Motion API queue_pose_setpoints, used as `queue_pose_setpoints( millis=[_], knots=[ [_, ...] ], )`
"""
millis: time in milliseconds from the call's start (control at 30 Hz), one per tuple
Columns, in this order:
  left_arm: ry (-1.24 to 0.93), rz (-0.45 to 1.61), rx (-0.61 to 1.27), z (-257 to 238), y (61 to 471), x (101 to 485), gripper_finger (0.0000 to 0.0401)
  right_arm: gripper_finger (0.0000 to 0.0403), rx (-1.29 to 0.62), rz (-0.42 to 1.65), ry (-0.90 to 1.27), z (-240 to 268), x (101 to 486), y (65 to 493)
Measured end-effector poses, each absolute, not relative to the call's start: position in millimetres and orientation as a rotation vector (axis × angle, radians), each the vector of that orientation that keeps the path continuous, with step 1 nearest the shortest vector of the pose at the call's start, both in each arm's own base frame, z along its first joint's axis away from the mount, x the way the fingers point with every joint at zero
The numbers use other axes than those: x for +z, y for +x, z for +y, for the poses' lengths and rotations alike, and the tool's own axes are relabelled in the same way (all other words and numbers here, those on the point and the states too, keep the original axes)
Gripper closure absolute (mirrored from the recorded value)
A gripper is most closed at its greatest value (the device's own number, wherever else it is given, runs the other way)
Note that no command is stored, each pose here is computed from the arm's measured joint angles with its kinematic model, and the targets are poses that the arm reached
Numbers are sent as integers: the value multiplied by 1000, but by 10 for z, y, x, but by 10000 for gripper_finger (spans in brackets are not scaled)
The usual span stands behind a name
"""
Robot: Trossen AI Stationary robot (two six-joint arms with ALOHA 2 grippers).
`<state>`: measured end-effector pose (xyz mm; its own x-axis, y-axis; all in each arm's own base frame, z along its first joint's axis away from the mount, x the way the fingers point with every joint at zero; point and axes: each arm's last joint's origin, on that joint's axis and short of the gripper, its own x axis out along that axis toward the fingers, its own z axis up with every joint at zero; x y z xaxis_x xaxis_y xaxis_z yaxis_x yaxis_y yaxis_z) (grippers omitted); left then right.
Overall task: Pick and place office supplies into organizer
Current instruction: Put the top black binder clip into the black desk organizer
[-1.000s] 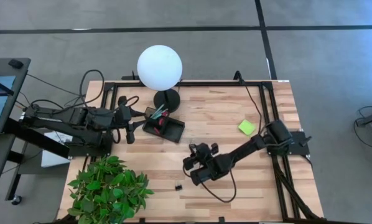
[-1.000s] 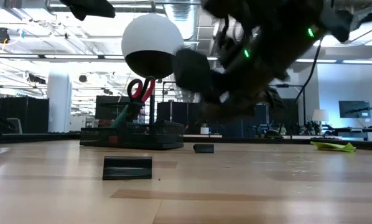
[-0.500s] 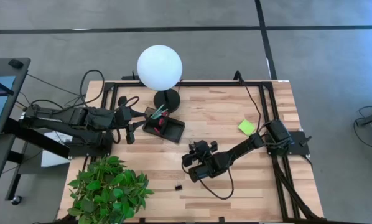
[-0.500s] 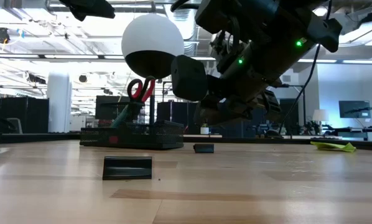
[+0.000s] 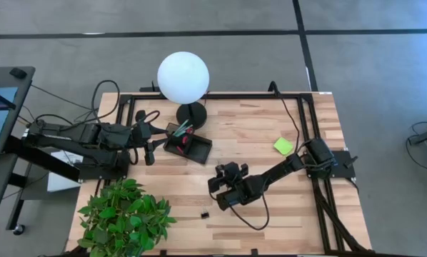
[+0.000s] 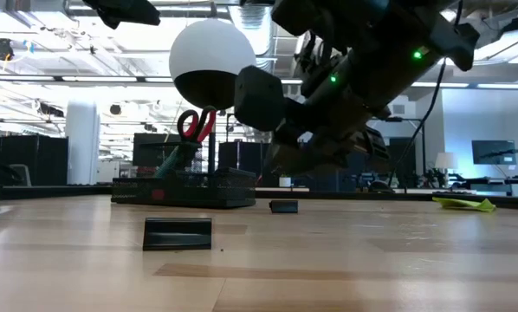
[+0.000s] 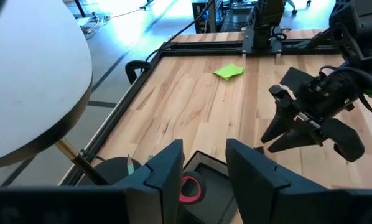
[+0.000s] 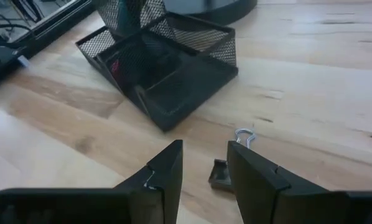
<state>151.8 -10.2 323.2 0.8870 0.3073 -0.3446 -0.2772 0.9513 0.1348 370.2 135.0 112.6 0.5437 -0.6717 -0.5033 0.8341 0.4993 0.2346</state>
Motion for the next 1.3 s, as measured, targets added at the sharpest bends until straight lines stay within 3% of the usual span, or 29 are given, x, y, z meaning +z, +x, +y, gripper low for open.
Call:
queue_pose_setpoints(
  millis=[233,500,633,767,1133,1300],
  knots=[
    [73,370,306,-102,1518,3233,283,266,-944,338,598,1369,1124,3704],
    [73,370,306,-102,1518,3233,283,164,-942,340,639,1388,1118,3696],
    [78,370,305,-102,1518,3233,283,133,-940,375,603,1382,1109,3682],
    [72,369,306,-102,1518,3233,283,127,-936,400,513,1374,1108,3669],
    [80,371,304,-102,1518,3233,283,128,-1029,315,628,1251,1099,3671],
    [70,370,306,-102,1519,3232,283,129,-1071,356,598,1181,888,3727]
  ],
)
